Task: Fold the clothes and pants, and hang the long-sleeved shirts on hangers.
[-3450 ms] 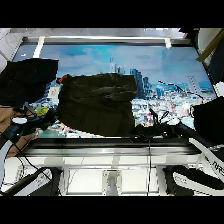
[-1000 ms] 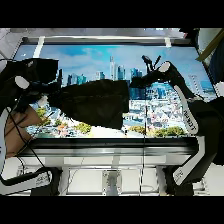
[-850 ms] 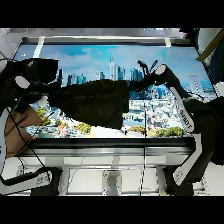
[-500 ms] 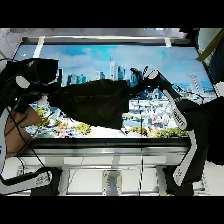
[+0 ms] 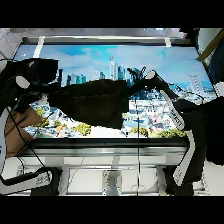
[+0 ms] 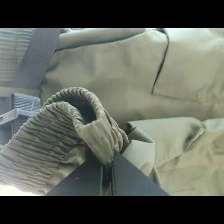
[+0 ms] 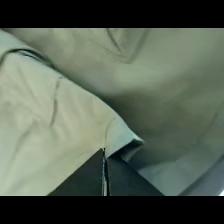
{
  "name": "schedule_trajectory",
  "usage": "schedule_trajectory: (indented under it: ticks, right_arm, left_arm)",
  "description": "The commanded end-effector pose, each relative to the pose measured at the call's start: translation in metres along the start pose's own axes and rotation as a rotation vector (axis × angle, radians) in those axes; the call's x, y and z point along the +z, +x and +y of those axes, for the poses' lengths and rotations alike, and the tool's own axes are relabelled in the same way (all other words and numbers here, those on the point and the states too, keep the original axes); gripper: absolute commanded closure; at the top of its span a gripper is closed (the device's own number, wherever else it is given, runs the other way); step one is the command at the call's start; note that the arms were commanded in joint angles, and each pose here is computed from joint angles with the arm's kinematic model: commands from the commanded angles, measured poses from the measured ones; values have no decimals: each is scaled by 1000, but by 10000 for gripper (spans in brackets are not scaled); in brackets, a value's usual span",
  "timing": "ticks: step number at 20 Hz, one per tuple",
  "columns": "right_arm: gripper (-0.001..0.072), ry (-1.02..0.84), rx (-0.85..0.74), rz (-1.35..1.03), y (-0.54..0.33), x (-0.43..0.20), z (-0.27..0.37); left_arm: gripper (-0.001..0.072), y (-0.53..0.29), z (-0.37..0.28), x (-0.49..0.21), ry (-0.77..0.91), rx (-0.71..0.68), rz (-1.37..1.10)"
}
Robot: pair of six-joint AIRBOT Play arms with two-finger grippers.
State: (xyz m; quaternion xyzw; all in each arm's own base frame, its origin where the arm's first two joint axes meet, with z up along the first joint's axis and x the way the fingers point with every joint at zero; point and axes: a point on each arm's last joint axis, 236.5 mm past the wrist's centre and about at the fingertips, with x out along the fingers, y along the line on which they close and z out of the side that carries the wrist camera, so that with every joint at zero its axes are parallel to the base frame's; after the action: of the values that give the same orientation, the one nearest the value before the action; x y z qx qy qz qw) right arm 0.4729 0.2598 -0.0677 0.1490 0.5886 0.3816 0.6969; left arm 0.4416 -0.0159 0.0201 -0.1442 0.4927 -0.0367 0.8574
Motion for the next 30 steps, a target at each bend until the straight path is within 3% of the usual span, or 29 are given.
schedule_trajectory:
  ticks: [1, 6, 14, 23, 24, 25, 26, 27, 30]
  right_arm:
    - [709, -81, 18, -26, -38, 17, 29]
    - [710, -143, -113, -204, -136, 65, 51]
    - [711, -77, -240, -564, -157, 150, 22]
    - [709, 35, -257, -591, -79, 163, -50]
    - [708, 32, -261, -608, -75, 167, -51]
    - [687, 26, -263, -620, -71, 169, -49]
    - [521, 21, -262, -629, -71, 172, -45]
    - [305, 19, -261, -626, -70, 171, -44]
    - [261, 31, -259, -527, -82, 152, -53]
  left_arm:
    - [678, -7, 8, -7, 39, 40, 28]
    - [678, -32, 2, 15, 71, 49, -43]
    - [679, -21, 14, 72, 37, 100, -172]
    - [662, 59, 17, 67, -10, 94, -148]
    - [504, 62, 17, 65, -9, 94, -141]
    - [248, 62, 17, 65, -9, 94, -142]
    - [147, 60, 17, 68, -10, 94, -151]
    - [144, 55, 18, 72, -28, 94, -167]
    - [144, 21, 18, 89, -49, 92, -234]
